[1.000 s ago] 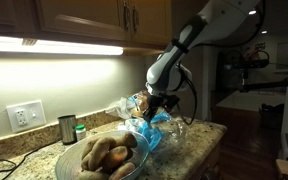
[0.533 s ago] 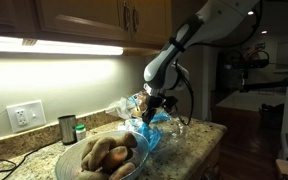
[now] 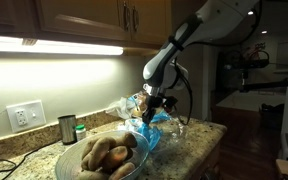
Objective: Remove a potatoe from the bag and put it in the bowl
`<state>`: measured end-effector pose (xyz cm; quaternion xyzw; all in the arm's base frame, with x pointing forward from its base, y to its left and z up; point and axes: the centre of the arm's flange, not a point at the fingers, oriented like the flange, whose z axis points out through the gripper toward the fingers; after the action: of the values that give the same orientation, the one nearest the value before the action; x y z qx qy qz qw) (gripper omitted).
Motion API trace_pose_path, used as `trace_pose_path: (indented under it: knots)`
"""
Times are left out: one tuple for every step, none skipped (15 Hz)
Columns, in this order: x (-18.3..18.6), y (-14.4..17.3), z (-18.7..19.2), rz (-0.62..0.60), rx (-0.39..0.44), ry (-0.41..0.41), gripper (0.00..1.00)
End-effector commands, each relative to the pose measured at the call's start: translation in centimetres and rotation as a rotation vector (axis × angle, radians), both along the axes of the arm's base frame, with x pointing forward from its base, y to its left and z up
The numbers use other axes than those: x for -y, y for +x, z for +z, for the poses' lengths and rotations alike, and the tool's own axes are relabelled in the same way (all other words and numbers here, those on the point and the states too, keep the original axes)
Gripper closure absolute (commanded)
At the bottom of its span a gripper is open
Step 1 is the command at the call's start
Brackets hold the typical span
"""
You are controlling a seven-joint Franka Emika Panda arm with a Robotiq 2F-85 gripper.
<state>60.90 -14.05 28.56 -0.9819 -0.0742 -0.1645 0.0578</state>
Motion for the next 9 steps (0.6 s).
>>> trace_pose_path:
  knots:
    - [0.91,0.44,-0.25,0.027,-0.008,0.036,0.93]
    - [0.9,0.5,-0.28,0.03,-0.01,0.038,0.93]
    - [0.87,0.55,-0.32,0.034,-0.009,0.039,0.93]
    - [0.9,0.58,-0.39,0.039,-0.008,0.039,0.93]
    - [0.96,0.68,-0.53,0.041,-0.008,0.039,0.93]
    - [0.99,0.74,-0.65,0.043,-0.009,0.04,0.93]
    - [1.02,0.79,-0.75,0.045,-0.009,0.039,0.93]
    - [1.05,0.85,-0.79,0.047,-0.009,0.039,0.93]
    - [1.07,0.9,-0.81,0.048,-0.008,0.04,0.93]
